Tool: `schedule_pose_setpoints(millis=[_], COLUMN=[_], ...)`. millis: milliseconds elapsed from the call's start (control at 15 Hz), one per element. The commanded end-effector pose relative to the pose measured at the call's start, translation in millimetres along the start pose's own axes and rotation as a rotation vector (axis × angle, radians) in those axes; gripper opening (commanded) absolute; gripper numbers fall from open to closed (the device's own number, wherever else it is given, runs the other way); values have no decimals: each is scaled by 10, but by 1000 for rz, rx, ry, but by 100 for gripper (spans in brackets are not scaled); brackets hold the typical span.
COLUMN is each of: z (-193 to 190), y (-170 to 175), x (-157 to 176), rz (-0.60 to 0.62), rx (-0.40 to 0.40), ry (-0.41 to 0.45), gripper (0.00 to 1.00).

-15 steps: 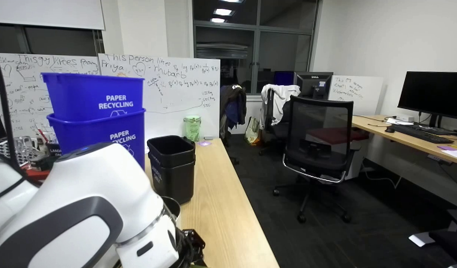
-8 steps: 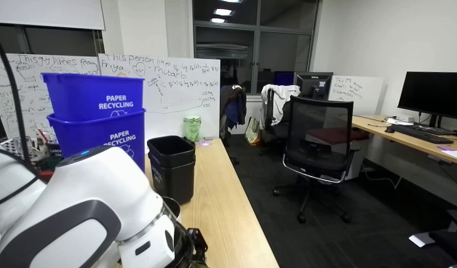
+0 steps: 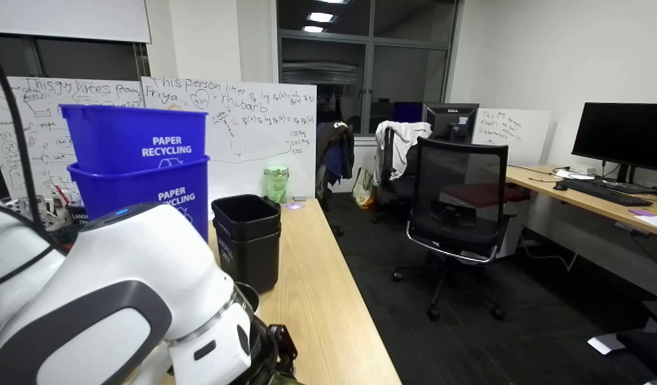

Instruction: Move the can and put it next to the colourless lid

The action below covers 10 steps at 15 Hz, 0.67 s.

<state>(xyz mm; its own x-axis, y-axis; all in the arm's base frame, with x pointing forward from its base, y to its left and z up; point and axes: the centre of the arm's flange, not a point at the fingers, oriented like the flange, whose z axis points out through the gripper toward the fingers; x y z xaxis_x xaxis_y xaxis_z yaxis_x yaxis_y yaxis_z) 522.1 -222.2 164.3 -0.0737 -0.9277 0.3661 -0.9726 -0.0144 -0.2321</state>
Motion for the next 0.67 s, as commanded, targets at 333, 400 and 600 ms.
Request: schedule_pose_setpoints(millis=[333, 400, 600], z=[-291, -277, -339], y=[74, 117, 104], x=[-132, -148, -112], rz=[-112, -122, -141], rx=[-146, -177, -241], ry=[-89, -95, -100], gripper=[36, 36, 36])
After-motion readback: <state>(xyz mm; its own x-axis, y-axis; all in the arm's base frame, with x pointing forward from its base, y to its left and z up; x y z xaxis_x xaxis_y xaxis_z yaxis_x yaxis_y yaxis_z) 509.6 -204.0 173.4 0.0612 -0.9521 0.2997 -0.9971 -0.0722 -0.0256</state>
